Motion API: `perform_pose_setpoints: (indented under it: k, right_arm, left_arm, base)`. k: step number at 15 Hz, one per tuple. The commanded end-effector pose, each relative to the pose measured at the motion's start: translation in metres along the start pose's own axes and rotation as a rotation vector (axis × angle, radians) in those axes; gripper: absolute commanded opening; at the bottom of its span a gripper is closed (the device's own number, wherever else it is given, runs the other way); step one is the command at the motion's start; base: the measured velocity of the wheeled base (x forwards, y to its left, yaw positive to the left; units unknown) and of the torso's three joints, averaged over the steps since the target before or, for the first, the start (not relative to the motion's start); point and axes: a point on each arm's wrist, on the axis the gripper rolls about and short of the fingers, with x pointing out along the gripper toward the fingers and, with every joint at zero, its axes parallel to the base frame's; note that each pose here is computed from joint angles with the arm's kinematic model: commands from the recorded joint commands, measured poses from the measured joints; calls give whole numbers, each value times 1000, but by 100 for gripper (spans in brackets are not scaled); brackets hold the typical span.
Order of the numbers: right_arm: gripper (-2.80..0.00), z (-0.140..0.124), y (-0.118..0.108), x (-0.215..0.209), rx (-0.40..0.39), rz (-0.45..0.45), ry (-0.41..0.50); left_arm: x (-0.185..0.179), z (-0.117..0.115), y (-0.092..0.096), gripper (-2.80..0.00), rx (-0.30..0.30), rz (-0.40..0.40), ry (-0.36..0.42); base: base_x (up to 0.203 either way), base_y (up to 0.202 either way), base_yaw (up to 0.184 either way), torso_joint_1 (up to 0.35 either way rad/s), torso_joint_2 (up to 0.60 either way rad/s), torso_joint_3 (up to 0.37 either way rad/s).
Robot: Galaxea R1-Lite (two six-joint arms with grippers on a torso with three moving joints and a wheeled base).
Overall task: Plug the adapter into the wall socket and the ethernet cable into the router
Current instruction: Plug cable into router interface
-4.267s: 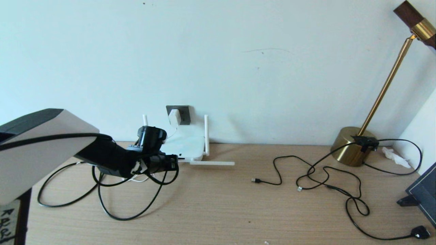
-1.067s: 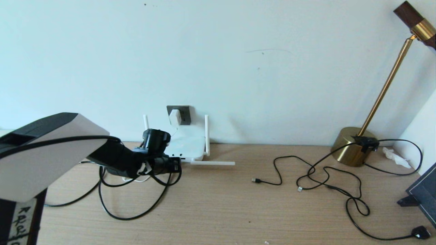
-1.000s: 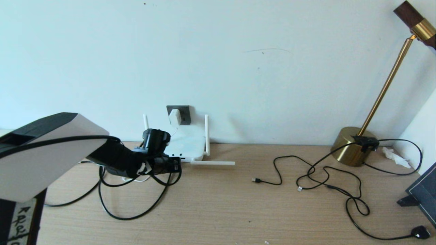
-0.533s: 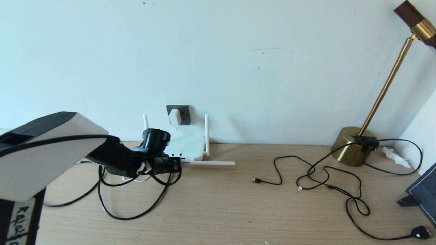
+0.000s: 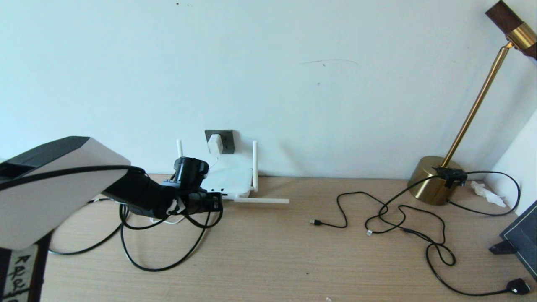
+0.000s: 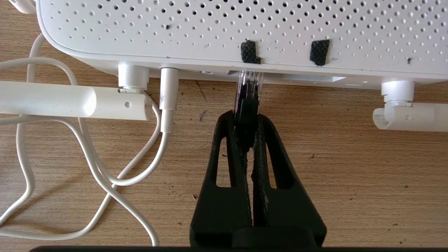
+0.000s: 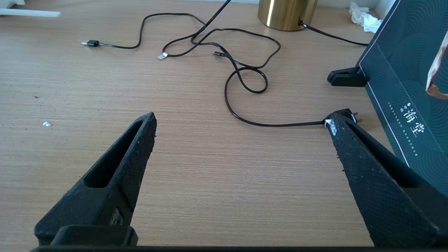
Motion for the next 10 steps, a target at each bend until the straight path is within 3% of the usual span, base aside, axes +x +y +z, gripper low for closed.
perform_pose_setpoints:
  k: [1, 10]
  right_arm:
    - [0, 0, 0, 0, 0, 0, 1]
    - [0, 0, 0, 0, 0, 0, 1]
  left_arm:
    - [-3, 1, 0, -280, -2, 0, -5]
    - [-2, -6, 1, -280, 0, 4, 15]
  base:
    - [0, 0, 0, 0, 0, 0]
    - [0, 0, 0, 0, 0, 0]
